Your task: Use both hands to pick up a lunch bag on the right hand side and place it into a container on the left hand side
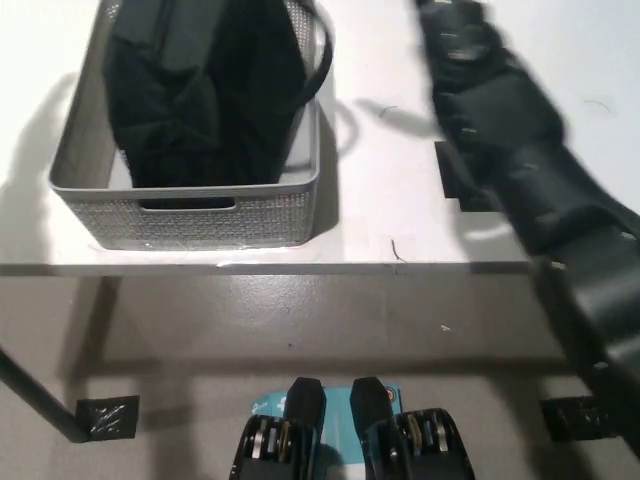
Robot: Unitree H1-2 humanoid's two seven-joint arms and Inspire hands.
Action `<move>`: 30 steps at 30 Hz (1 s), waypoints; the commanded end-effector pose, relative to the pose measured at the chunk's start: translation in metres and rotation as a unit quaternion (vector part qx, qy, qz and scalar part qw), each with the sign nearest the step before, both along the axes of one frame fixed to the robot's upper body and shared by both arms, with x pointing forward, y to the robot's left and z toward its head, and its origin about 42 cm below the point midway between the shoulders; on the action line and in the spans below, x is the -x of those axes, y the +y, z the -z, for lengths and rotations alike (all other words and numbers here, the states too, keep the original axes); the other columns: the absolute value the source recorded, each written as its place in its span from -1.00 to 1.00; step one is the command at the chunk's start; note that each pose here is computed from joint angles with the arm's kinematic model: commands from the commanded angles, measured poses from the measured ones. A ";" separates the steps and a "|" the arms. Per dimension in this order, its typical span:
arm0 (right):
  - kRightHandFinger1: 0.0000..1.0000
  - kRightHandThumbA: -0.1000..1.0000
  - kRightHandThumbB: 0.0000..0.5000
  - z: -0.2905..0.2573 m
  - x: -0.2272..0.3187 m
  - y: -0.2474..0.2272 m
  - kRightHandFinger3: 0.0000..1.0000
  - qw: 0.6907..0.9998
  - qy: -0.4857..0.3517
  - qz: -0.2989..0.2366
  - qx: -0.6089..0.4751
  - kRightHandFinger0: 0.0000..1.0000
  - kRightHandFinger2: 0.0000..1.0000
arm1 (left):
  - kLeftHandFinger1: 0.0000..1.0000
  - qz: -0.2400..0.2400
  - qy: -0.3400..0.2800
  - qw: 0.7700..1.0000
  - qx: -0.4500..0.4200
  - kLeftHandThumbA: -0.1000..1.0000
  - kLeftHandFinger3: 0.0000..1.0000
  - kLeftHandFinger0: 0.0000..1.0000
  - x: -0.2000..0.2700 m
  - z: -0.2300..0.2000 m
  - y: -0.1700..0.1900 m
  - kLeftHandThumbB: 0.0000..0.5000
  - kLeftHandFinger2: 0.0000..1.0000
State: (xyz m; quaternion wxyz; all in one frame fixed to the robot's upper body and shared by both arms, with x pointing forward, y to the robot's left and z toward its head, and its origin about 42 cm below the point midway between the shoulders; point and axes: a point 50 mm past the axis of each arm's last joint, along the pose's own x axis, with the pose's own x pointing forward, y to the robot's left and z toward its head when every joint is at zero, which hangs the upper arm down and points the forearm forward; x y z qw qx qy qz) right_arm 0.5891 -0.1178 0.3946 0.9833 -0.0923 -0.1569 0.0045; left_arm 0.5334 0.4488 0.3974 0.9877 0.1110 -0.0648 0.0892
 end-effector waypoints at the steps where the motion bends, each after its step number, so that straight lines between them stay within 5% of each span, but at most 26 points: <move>1: 1.00 1.00 -0.57 -0.038 0.023 -0.052 1.00 0.992 -0.122 0.006 -0.009 1.00 1.00 | 1.00 0.039 -0.131 0.990 -0.018 1.00 1.00 1.00 0.046 -0.080 0.033 0.37 1.00; 3: 1.00 1.00 -0.61 -0.034 0.032 -0.061 1.00 0.992 -0.127 0.002 -0.008 1.00 1.00 | 1.00 0.047 -0.137 0.989 -0.018 1.00 1.00 1.00 0.055 -0.080 0.030 0.31 1.00; 7: 1.00 1.00 -0.18 -0.025 0.056 -0.077 1.00 0.991 -0.134 -0.015 0.001 1.00 1.00 | 1.00 0.070 -0.145 0.986 -0.031 1.00 1.00 1.00 0.077 -0.076 0.014 0.10 1.00; 10: 1.00 1.00 -0.36 -0.022 0.075 -0.087 1.00 0.984 -0.173 -0.042 -0.014 1.00 1.00 | 1.00 0.088 -0.165 0.981 -0.052 1.00 1.00 1.00 0.094 -0.075 0.001 0.28 1.00; 16: 1.00 1.00 -0.24 -0.024 0.131 -0.096 1.00 0.965 -0.244 -0.073 -0.055 1.00 1.00 | 1.00 0.144 -0.232 0.959 -0.074 1.00 1.00 1.00 0.151 -0.063 -0.043 0.20 1.00; 21: 1.00 1.00 -0.09 -0.008 0.200 -0.086 1.00 0.943 -0.300 -0.113 -0.085 1.00 1.00 | 1.00 0.177 -0.286 0.939 -0.067 1.00 1.00 1.00 0.223 -0.017 -0.083 0.13 1.00; 30: 1.00 1.00 -0.34 0.106 0.293 -0.075 1.00 0.952 -0.232 -0.112 -0.166 1.00 1.00 | 1.00 0.193 -0.250 0.949 -0.008 1.00 1.00 1.00 0.288 0.114 -0.132 0.04 1.00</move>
